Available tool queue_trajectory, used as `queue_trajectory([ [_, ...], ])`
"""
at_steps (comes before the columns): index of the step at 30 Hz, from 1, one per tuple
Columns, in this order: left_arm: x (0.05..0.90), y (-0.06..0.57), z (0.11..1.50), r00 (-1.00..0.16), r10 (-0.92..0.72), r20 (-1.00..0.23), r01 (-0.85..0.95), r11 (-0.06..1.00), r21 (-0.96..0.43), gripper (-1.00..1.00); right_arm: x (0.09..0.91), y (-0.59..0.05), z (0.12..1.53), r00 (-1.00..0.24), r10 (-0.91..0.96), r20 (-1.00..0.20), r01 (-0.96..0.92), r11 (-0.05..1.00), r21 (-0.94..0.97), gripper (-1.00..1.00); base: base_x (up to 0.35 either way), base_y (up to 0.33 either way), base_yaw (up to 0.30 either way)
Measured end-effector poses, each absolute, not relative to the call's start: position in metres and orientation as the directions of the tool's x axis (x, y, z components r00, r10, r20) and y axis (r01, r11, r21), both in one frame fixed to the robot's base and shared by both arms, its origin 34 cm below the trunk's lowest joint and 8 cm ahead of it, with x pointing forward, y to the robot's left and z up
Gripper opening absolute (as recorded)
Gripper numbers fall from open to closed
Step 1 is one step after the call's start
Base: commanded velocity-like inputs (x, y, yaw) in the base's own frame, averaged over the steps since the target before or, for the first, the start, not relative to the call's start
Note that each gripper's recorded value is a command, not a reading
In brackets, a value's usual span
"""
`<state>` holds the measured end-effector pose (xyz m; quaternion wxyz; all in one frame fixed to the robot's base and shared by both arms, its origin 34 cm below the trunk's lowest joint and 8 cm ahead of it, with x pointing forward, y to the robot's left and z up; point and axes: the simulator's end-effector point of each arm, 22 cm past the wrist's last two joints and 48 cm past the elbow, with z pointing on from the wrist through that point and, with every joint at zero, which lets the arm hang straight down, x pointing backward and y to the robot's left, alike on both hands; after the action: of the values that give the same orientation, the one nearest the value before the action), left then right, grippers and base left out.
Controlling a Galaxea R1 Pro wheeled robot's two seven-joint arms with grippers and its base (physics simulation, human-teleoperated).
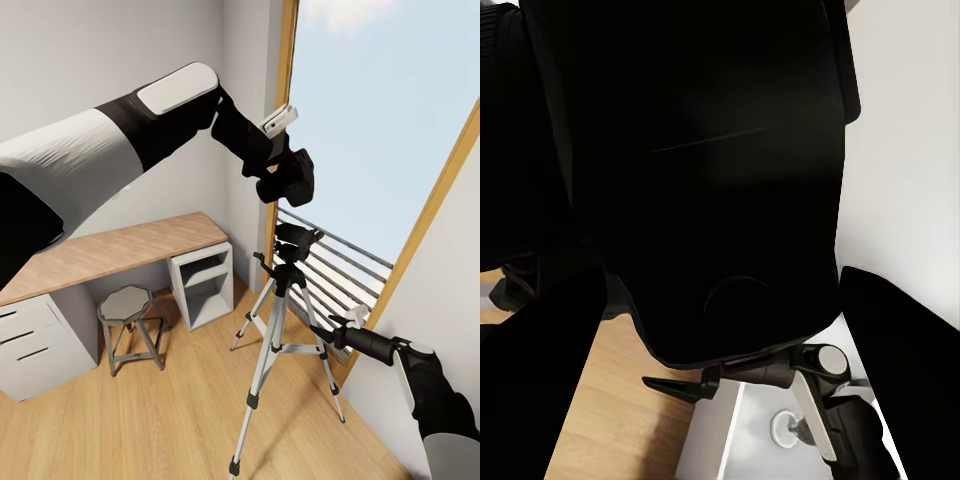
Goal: Attach the digital camera to the camera tripod in the bedroom.
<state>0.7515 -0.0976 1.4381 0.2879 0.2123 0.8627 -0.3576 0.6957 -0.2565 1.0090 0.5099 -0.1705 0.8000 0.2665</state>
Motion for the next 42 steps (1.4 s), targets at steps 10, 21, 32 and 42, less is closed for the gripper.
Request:
queue_trajectory([
  [10,0.753,-0.094,1.44,-0.744,0.156,-0.65,0.57,0.655,-0.495,-1.0,0.698,-0.258,1.017,-0.389,-0.013,-0.921,-0.555,0.802,0.223,1.0,0.001,0.0,0.0],
  [21,0.753,-0.094,1.44,-0.743,0.155,-0.651,0.571,0.655,-0.496,-1.0,0.699,-0.258,1.023,-0.37,-0.019,-0.929,-0.561,0.802,0.207,1.0,0.08,0.018,0.0],
  [32,0.753,-0.094,1.441,-0.743,0.155,-0.651,0.571,0.654,-0.496,-1.0,0.7,-0.257,1.027,-0.36,-0.023,-0.933,-0.563,0.803,0.198,1.0,0.007,-0.078,0.049],
  [42,0.753,-0.094,1.442,-0.743,0.152,-0.652,0.571,0.653,-0.498,-1.0,0.7,-0.258,1.027,-0.36,-0.024,-0.933,-0.563,0.803,0.196,1.0,0.013,-0.042,0.076],
])
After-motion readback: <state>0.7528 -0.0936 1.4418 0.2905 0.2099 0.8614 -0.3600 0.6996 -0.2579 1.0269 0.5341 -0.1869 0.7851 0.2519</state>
